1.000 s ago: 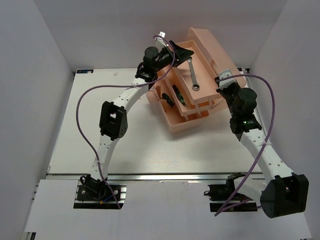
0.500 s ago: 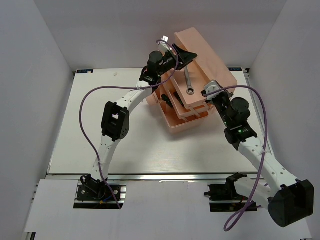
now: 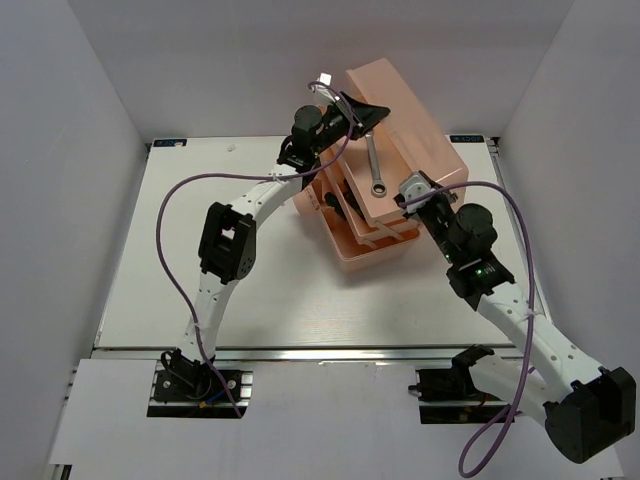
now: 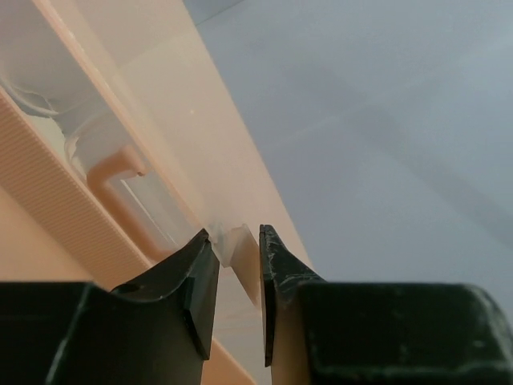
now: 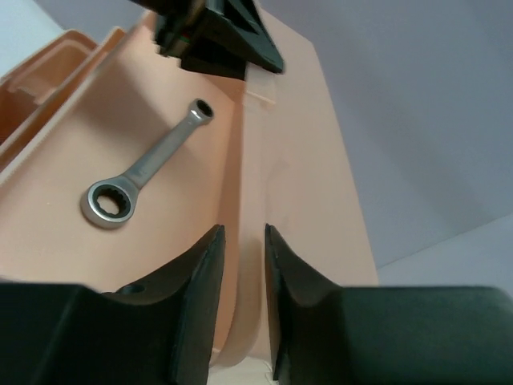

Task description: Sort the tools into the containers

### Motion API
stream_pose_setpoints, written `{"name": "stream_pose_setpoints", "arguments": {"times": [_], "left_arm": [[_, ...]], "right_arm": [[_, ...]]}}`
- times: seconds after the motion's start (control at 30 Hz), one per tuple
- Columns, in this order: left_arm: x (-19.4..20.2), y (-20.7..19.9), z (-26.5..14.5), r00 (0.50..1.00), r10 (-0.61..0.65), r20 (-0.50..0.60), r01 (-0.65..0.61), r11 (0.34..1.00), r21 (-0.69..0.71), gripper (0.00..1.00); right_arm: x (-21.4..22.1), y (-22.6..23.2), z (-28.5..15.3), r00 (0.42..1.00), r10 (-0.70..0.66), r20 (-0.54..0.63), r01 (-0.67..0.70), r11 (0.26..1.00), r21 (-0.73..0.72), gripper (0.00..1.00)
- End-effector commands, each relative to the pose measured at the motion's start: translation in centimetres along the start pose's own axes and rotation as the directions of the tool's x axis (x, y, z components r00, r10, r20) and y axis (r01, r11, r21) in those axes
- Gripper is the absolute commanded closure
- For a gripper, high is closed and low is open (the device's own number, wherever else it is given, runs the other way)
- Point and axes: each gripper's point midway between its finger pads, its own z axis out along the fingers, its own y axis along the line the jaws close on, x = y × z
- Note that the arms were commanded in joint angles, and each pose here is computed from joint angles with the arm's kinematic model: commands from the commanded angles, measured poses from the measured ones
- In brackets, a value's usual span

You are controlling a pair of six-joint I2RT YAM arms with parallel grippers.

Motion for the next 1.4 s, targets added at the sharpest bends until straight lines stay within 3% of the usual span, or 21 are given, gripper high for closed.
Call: {"name": "stream_pose_setpoints", "arguments": {"times": [0.0, 0.07, 0.13, 0.17, 0.23, 0.27, 0.4, 0.47, 0.6, 0.63, 0.8, 0.9, 0.93, 0.97, 1.03, 1.07, 1.13, 1.27, 1.33, 1.37], "left_arm": [[-0.8, -1.7, -0.6, 0.999, 0.019, 0.027, -0.019, 1.000, 0.003, 0.81], [-1.1, -2.4, -1.1, 1.000, 0.007, 0.030, -0.008, 1.000, 0.013, 0.88], [-1.1, -0.8, -2.3, 0.999, -0.008, 0.034, 0.008, 1.000, -0.015, 0.91], [-2.4, -2.1, -3.1, 0.998, 0.003, 0.057, -0.003, 1.000, 0.001, 0.91], [-2.0, 0.4, -4.9, 0.998, -0.015, 0.054, 0.018, 0.998, -0.058, 0.92], [-3.5, -0.8, -5.9, 0.997, 0.000, 0.081, 0.003, 0.999, -0.038, 0.92], [-4.1, 0.8, -9.0, 0.996, -0.011, 0.084, 0.018, 0.997, -0.079, 0.91], [-3.8, 1.5, -10.3, 0.998, -0.020, 0.059, 0.025, 0.995, -0.092, 0.86], [-2.1, 2.7, -12.5, 0.997, -0.055, -0.050, 0.050, 0.993, -0.106, 0.47], [-1.9, 2.8, -13.0, 0.996, -0.062, -0.061, 0.055, 0.992, -0.112, 0.42], [-1.3, 4.6, -17.3, 0.993, -0.097, -0.071, 0.079, 0.971, -0.225, 0.36], [-2.1, 5.1, -19.6, 0.995, -0.063, -0.075, 0.032, 0.934, -0.355, 0.38], [-2.7, 4.4, -20.3, 0.996, 0.009, -0.088, -0.042, 0.925, -0.378, 0.40], [-1.9, 5.9, -21.7, 0.993, -0.028, -0.113, -0.030, 0.876, -0.481, 0.47], [-3.1, 6.5, -23.2, 0.992, 0.055, -0.115, -0.113, 0.800, -0.589, 0.64], [-2.3, 7.8, -25.0, 0.991, 0.021, -0.136, -0.107, 0.738, -0.667, 0.85], [-1.8, 10.1, -27.7, 0.989, 0.027, -0.147, -0.132, 0.625, -0.770, 0.97], [-0.5, 12.2, -30.8, 0.987, 0.019, -0.157, -0.142, 0.544, -0.827, 0.99], [0.4, 13.2, -31.9, 0.988, 0.000, -0.156, -0.132, 0.524, -0.841, 0.79], [0.6, 13.5, -32.2, 0.988, -0.004, -0.152, -0.128, 0.520, -0.844, 0.67]], "right_arm": [[-2.5, 1.8, -0.6, 0.995, 0.030, 0.090, -0.021, 0.995, -0.098, 0.65], [-2.7, 1.5, -0.5, 0.995, 0.051, 0.082, -0.044, 0.995, -0.089, 0.41], [-3.8, -0.2, -0.4, 0.990, 0.114, 0.085, -0.111, 0.993, -0.047, 0.34], [-3.9, -0.5, -0.4, 0.988, 0.138, 0.068, -0.135, 0.990, -0.046, 0.31], [-5.7, -2.1, -0.5, 0.975, 0.204, 0.090, -0.202, 0.979, -0.025, 0.29], [-5.9, -1.9, -0.6, 0.972, 0.220, 0.078, -0.217, 0.975, -0.045, 0.28], [-8.1, -3.4, -0.9, 0.943, 0.311, 0.119, -0.308, 0.950, -0.044, 0.27], [-9.0, -4.6, -0.7, 0.923, 0.362, 0.129, -0.362, 0.932, -0.026, 0.26], [-8.2, -5.4, 0.5, 0.906, 0.412, 0.096, -0.415, 0.910, 0.004, 0.26], [-7.9, -5.4, 0.6, 0.904, 0.418, 0.089, -0.420, 0.908, 0.006, 0.25], [-5.7, -5.4, 1.3, 0.884, 0.466, 0.043, -0.466, 0.885, 0.006, 0.25], [-4.1, -5.6, 1.5, 0.880, 0.475, 0.007, -0.475, 0.880, 0.026, 0.25], [-3.9, -5.0, 1.6, 0.878, 0.479, 0.000, -0.479, 0.878, 0.002, 0.25], [-3.4, -5.1, 1.7, 0.877, 0.480, -0.010, -0.480, 0.877, 0.007, 0.25], [-2.3, -4.7, 2.0, 0.874, 0.485, -0.036, -0.485, 0.874, 0.012, 0.25], [-1.5, -4.7, 2.3, 0.869, 0.492, -0.055, -0.492, 0.870, 0.020, 0.25], [-0.1, -4.9, 2.7, 0.841, 0.534, -0.087, -0.532, 0.846, 0.039, 0.25], [1.3, -4.0, 4.5, 0.726, 0.667, -0.166, -0.681, 0.732, -0.034, 0.29], [3.0, -3.1, 5.8, 0.654, 0.723, -0.223, -0.749, 0.659, -0.060, 0.29], [1.8, -2.7, 6.3, 0.611, 0.757, -0.230, -0.790, 0.602, -0.117, 0.28]]}}
